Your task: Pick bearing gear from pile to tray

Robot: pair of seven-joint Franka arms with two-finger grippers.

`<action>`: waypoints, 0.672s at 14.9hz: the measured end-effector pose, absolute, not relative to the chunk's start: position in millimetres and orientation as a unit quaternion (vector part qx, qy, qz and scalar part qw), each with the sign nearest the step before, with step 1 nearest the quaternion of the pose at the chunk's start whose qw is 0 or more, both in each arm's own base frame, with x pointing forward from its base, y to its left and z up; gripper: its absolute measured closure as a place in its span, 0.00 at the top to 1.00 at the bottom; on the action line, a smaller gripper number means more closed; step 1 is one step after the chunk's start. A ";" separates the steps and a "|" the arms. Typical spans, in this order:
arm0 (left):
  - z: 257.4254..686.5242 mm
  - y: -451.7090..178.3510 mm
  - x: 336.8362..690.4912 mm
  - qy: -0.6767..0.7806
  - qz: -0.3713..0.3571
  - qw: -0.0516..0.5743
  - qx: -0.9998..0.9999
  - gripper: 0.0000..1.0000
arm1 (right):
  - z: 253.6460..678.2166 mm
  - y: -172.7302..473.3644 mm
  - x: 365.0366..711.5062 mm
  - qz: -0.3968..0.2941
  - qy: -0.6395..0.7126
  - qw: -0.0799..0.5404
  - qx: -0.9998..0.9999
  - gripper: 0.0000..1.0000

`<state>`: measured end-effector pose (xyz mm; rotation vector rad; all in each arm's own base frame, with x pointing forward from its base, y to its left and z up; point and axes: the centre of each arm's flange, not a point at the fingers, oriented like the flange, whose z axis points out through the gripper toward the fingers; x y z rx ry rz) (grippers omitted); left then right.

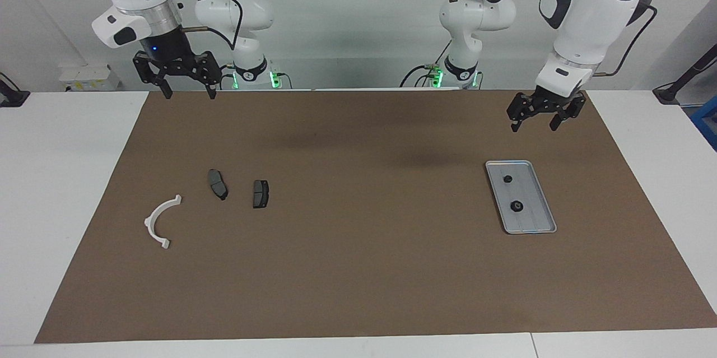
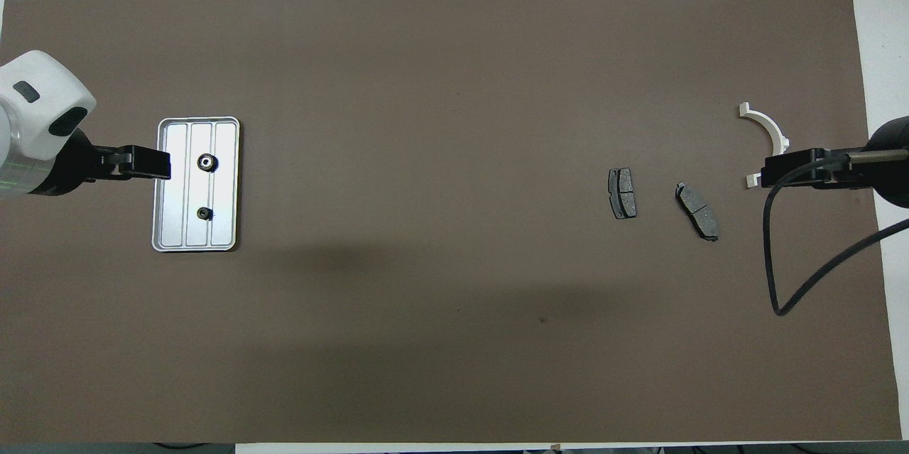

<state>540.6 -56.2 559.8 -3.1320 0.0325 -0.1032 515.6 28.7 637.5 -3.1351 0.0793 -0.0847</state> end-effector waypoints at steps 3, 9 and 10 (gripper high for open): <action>560.7 -57.1 541.5 -0.017 -0.038 0.002 -0.999 1.00 | 637.5 28.7 515.6 -0.027 0.025 0.002 -0.999 1.00; 561.5 -37.8 544.1 0.013 -0.043 0.004 -0.999 1.00 | 637.5 28.6 515.6 -0.027 0.025 0.002 -0.999 1.00; 561.5 -30.9 544.6 0.016 -0.042 0.005 -0.999 1.00 | 637.5 28.6 515.6 -0.027 0.025 0.002 -0.999 1.00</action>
